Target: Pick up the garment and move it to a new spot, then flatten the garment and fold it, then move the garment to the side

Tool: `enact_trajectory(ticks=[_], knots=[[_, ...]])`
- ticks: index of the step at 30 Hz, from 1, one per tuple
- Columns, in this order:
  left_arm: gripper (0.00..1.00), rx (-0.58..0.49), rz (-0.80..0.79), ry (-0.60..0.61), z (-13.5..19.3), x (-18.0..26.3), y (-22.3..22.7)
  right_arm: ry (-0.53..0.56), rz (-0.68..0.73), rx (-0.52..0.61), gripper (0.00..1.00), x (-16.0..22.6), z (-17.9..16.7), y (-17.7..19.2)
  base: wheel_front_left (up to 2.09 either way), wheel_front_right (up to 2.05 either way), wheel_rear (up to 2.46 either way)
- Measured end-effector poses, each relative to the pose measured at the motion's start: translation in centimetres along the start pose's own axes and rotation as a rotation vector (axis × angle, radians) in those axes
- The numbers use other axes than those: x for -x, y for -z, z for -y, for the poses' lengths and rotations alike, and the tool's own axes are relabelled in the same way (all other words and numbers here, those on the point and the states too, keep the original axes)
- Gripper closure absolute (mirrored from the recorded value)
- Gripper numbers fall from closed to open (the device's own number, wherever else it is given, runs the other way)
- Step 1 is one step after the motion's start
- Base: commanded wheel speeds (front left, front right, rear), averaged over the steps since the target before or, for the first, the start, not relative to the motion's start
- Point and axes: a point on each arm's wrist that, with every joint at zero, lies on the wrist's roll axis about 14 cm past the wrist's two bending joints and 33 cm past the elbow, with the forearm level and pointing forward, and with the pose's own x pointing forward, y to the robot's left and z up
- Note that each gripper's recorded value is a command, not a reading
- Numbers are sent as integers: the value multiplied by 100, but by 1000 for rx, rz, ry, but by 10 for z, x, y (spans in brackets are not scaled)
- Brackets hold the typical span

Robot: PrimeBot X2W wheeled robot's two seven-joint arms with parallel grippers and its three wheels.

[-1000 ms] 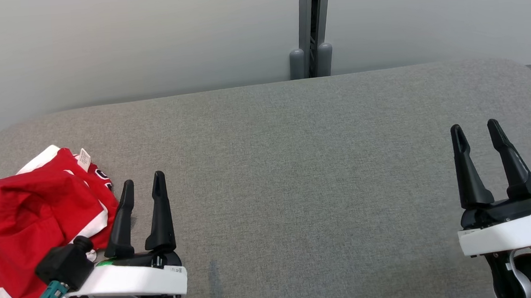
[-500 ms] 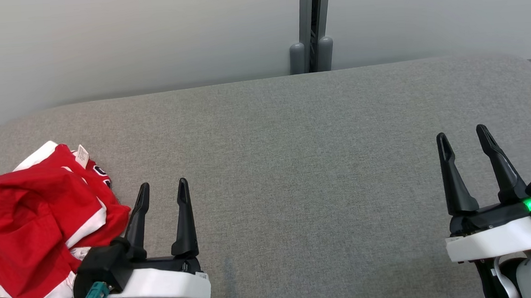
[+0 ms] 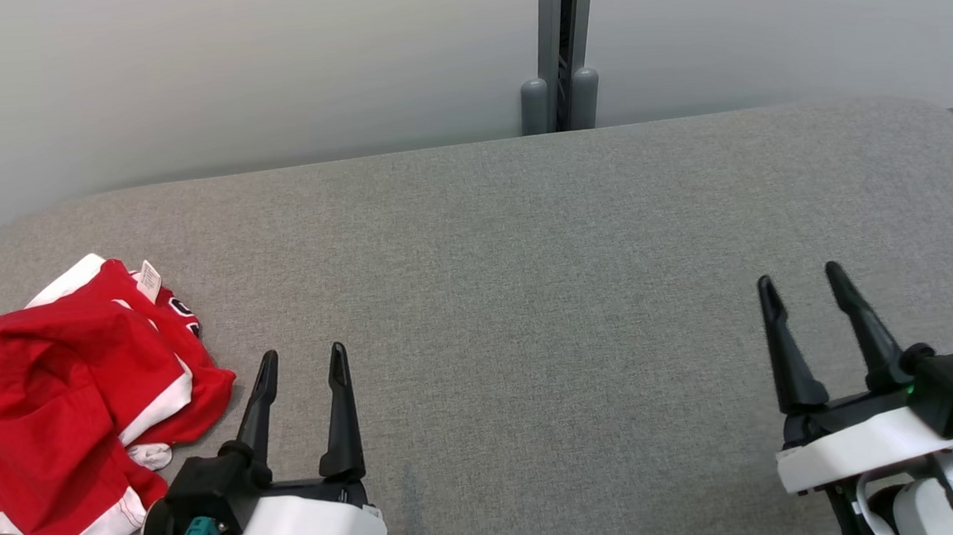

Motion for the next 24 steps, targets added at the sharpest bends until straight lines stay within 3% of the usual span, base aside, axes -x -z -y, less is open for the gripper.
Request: enact_trajectory(ticks=[24], knots=[[0,-72,-33,16,1,1,18,-15,-15,67,0,-5,-2,11,0,0,0]])
